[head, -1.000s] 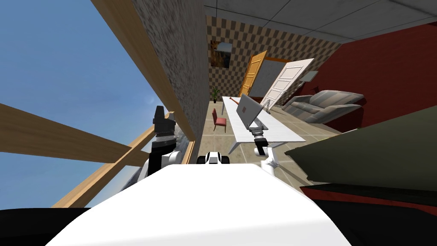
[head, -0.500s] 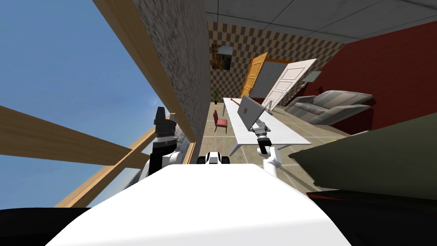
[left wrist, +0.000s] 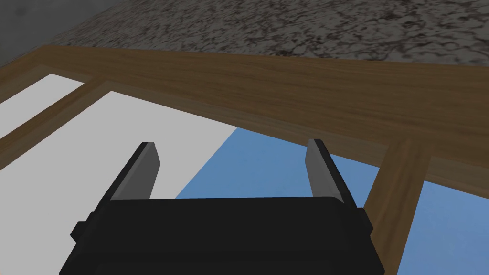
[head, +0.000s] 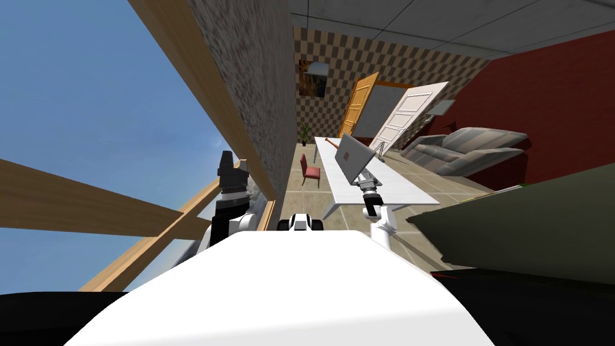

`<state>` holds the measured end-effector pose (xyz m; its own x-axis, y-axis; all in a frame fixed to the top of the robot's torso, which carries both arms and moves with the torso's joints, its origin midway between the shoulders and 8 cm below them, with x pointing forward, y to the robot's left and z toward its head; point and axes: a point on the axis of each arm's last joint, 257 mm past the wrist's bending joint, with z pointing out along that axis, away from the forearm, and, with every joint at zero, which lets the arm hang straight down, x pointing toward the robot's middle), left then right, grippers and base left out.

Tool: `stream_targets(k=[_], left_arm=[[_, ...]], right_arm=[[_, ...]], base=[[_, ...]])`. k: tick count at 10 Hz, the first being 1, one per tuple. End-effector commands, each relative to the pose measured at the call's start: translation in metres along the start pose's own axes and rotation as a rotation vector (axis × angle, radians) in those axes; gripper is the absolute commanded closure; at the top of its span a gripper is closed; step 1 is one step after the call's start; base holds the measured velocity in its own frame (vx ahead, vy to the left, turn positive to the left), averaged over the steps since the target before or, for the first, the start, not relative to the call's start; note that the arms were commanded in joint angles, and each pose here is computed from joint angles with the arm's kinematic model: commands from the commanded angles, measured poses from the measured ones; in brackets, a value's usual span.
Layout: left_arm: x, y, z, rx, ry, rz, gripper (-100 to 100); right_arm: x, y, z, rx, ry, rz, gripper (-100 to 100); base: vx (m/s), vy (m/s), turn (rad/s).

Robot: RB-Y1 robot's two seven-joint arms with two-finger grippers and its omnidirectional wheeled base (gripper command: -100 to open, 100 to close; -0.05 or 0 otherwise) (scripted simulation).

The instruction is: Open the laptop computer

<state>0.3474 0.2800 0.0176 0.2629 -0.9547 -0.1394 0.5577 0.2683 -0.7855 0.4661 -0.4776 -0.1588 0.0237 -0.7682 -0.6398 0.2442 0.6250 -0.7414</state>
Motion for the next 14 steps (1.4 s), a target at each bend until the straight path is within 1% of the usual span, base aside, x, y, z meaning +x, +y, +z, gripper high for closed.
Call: stream_targets(k=[1, 9, 10, 11, 14], left_arm=[[0.0, -0.001, 0.0, 0.003, 0.0, -0.001, 0], [0.0, -0.001, 0.0, 0.004, 0.0, -0.001, 0], [0.0, -0.001, 0.0, 0.004, 0.0, -0.001, 0], [0.0, -0.001, 0.0, 0.004, 0.0, -0.001, 0], [0.0, -0.001, 0.0, 0.004, 0.0, -0.001, 0]], right_arm=[[0.006, -0.001, 0.01, 0.004, 0.02, 0.081, 100], [0.035, -0.004, 0.045, 0.028, 0.114, 0.392, 100], [0.033, -0.005, 0.042, 0.025, 0.104, 0.363, 100], [0.029, -0.007, 0.041, 0.024, 0.097, 0.317, -100], [0.022, -0.011, 0.038, 0.022, 0.081, 0.229, -100]], base=[[-0.043, -0.037, 0.016], [-0.052, -0.045, 0.018], [-0.023, -0.02, 0.005], [0.012, 0.02, -0.001], [0.033, 0.052, -0.001]])
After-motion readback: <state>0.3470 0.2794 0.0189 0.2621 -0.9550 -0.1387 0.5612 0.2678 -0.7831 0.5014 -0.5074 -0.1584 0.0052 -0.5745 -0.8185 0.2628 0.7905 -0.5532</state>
